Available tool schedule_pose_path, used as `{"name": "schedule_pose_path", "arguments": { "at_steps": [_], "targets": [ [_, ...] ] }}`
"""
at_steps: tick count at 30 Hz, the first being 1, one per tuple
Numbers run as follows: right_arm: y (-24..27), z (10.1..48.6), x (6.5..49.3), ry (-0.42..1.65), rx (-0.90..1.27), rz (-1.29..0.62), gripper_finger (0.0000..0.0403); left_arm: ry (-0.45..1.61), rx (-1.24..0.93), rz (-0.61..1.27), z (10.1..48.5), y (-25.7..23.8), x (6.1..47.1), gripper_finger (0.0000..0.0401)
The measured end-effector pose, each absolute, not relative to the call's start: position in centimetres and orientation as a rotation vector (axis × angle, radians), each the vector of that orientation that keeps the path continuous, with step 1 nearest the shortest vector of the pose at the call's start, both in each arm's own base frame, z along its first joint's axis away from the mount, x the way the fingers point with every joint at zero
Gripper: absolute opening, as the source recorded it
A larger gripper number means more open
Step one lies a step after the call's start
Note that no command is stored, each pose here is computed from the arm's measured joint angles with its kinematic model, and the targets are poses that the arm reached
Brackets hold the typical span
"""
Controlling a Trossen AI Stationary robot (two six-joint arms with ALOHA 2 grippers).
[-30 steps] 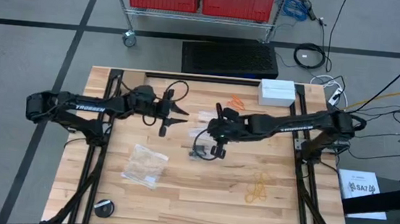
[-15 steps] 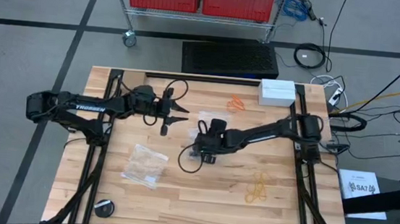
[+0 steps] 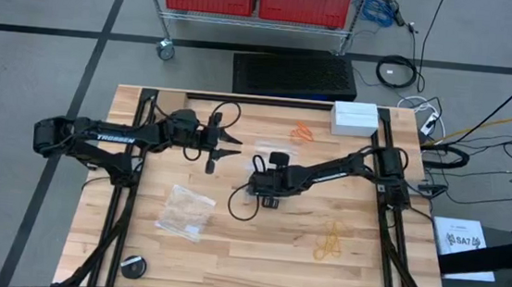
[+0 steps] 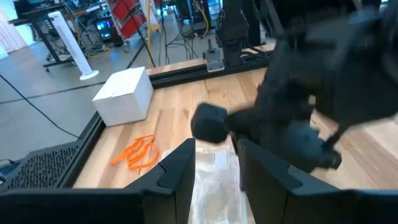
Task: Sort rubber bands
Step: Open the top transparent zip bag
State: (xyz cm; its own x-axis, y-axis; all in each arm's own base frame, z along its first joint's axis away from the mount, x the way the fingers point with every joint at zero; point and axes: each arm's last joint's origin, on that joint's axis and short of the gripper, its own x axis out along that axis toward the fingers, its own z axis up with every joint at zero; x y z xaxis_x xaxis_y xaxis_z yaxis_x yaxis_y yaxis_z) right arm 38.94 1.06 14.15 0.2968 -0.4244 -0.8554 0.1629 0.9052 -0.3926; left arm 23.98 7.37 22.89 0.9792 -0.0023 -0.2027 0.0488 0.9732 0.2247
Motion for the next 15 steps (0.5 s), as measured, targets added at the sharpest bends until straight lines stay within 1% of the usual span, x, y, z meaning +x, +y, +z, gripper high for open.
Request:
{"name": "schedule_pose_path", "arguments": {
  "at_steps": [5,8,15],
  "targets": [
    [1.1,16.9,38.2,1.166,-0.201,-0.393,0.0002,0.204,0.231,-0.026,22.9,7.4,24.0,0.0130],
    [1.2,19.2,37.6,1.110,-0.172,-0.398,0.0002,0.204,0.230,-0.026,22.9,7.4,24.0,0.0130],
    [1.7,25.0,35.7,0.952,-0.056,-0.320,0.0001,0.221,0.218,-0.062,22.7,6.7,24.1,0.0130]
  ]
}}
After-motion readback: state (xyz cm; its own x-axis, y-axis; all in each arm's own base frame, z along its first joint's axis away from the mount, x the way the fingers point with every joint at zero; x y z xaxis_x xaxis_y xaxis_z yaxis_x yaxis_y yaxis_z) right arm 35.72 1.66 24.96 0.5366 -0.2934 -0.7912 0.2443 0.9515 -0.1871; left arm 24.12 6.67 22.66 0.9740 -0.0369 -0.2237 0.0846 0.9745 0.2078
